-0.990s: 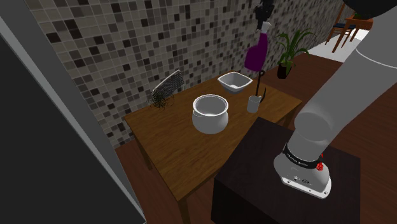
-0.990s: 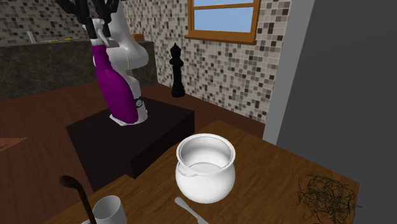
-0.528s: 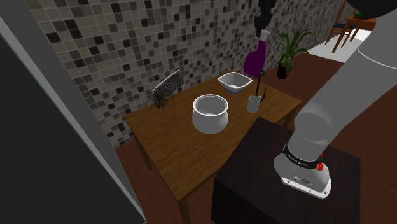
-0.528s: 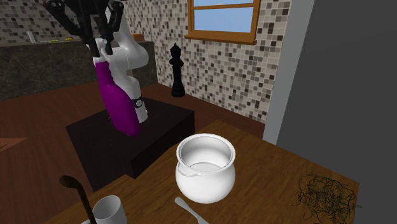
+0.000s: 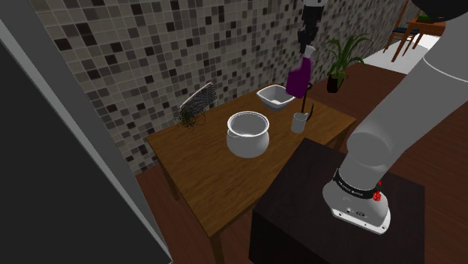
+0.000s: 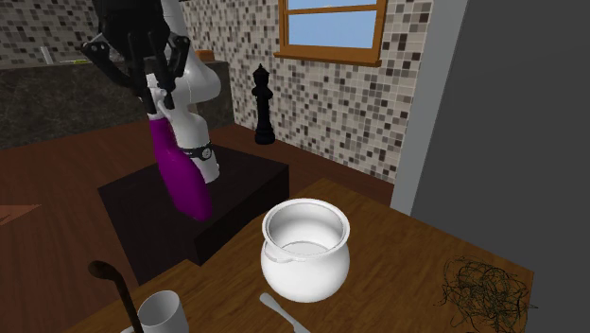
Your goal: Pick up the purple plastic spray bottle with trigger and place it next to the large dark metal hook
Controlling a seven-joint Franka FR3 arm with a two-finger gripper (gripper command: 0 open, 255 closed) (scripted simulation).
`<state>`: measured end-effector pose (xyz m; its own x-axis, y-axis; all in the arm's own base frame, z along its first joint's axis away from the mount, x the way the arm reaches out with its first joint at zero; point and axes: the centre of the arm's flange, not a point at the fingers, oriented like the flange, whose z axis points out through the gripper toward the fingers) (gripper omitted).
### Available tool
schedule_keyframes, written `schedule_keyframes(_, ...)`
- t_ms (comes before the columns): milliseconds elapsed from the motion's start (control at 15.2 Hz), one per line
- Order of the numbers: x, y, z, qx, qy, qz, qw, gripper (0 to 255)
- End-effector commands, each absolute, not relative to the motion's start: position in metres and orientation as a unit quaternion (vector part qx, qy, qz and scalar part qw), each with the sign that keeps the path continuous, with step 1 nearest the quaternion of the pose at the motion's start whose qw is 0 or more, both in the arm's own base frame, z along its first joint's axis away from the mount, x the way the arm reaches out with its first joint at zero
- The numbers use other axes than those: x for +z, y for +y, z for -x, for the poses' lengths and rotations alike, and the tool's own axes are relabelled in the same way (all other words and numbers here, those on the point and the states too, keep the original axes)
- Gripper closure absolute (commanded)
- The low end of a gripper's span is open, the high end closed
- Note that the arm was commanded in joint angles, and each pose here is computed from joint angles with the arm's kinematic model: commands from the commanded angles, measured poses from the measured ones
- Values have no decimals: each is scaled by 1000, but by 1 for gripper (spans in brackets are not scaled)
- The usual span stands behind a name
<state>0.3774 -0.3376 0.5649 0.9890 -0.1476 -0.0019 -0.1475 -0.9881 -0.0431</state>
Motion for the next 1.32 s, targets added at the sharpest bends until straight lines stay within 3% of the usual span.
schedule_keyframes(0,554,-337,-377,-1,74,997,21,255)
schedule_keyframes(1254,453,-337,-377,-1,74,997,21,255)
